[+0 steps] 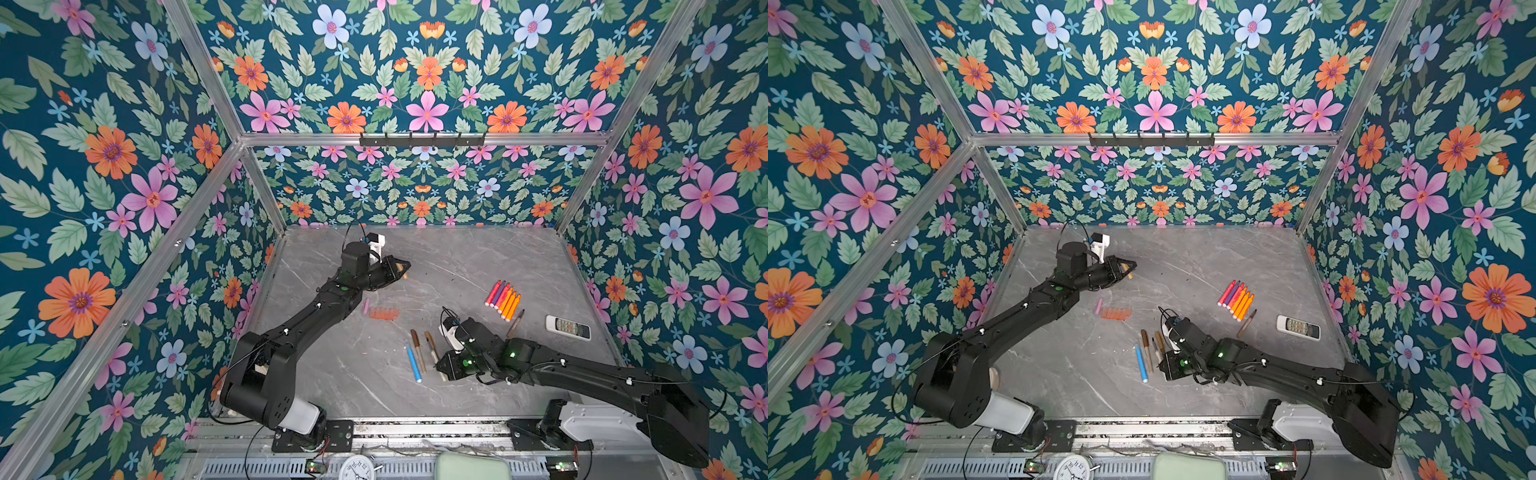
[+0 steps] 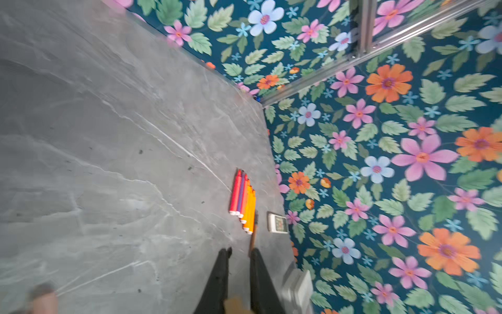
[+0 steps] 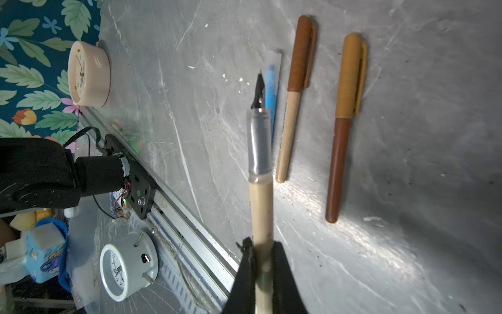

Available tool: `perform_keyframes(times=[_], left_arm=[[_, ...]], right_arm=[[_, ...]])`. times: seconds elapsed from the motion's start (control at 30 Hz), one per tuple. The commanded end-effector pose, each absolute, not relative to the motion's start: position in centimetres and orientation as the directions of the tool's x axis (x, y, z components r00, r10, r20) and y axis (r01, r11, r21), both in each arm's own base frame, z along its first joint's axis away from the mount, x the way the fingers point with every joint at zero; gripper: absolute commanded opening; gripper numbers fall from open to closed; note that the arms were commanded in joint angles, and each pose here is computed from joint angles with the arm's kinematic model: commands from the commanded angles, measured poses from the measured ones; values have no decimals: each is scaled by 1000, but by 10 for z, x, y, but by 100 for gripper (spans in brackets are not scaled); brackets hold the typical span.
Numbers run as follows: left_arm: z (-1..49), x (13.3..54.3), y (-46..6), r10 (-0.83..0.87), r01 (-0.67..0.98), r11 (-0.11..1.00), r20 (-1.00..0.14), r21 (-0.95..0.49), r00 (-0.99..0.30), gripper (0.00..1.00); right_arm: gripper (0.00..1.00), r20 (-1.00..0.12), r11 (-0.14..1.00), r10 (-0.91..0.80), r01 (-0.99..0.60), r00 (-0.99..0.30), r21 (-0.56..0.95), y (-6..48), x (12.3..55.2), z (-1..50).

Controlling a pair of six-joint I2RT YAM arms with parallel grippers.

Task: Remove pen caps from pens
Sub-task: Open the pen cap on the pen, then place the pen at the center of the table, then place the pen cap at the middle-left of the table.

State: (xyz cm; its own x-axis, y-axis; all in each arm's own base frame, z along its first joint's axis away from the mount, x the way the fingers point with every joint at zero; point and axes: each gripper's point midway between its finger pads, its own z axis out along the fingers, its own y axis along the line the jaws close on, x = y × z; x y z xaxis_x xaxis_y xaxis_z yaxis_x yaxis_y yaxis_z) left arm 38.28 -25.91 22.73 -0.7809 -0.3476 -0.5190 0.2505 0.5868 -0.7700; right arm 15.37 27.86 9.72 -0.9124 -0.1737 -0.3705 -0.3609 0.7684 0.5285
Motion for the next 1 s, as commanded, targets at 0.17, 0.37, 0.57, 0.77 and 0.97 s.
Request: perform_keyframes(times=[0.17, 0.37, 0.57, 0.77, 0.97], left_arm=[[98, 376, -108, -191, -127, 980, -567, -150, -802, 0], [59, 370, -92, -207, -153, 977, -507, -147, -837, 0], [41, 375, -90, -198, -141, 978, -481, -151, -854, 6], [22, 381, -90, -197, -140, 978, -452, -157, -870, 9], [20, 382, -91, -198, -135, 976, -445, -169, -873, 21]], right_arm=[[0, -352, 871, -31, -198, -935, 449, 219, 175, 86], [0, -318, 927, 74, -53, -945, 371, 164, 189, 75], [0, -300, 946, 150, 48, -942, 320, 129, 203, 61], [0, -316, 964, 133, 48, -939, 263, 118, 231, 54], [0, -322, 973, 90, 14, -943, 231, 127, 257, 59]])
